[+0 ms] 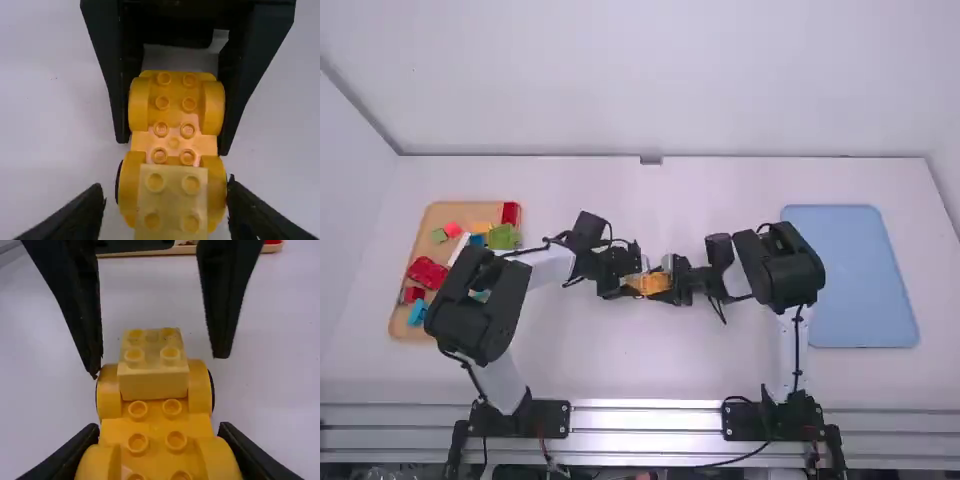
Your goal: Assemble lego blocks to make yellow taxi
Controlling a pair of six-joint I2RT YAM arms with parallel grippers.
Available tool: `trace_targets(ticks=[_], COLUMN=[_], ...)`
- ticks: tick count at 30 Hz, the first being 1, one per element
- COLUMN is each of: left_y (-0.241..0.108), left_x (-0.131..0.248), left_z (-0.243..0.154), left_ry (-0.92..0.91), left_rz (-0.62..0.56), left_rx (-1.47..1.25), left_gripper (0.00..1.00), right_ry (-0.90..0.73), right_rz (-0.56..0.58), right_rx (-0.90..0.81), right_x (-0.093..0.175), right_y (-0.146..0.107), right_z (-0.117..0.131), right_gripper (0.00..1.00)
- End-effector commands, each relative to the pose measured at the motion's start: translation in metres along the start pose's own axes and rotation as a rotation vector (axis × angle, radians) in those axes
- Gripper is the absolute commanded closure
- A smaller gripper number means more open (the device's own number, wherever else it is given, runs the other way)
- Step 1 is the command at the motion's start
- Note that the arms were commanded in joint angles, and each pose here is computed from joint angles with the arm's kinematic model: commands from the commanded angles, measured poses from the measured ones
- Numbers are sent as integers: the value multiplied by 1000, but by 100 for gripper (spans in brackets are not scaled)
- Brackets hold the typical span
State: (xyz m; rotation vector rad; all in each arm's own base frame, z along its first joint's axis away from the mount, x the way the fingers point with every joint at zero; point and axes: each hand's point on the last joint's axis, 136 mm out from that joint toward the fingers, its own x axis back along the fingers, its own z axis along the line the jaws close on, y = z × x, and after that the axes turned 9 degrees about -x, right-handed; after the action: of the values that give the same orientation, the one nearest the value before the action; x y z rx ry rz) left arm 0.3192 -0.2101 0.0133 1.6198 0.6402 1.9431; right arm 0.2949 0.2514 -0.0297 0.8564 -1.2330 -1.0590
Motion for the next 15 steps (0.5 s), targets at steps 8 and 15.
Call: trace_targets(ticks=[8, 15], left_y=[32, 32], left_x=[19, 41], left_z=[15, 22], left_ry=[2, 5], left_rz=[-97, -76], left_rx=[-52, -3], left_gripper=[27, 34], right_ry=[-13, -14], right_rz=[69, 71], right_rx=[-114, -118], right_x=[-2, -2], right_y=[-29, -29], right_z=[11, 11], right_gripper=[54, 55])
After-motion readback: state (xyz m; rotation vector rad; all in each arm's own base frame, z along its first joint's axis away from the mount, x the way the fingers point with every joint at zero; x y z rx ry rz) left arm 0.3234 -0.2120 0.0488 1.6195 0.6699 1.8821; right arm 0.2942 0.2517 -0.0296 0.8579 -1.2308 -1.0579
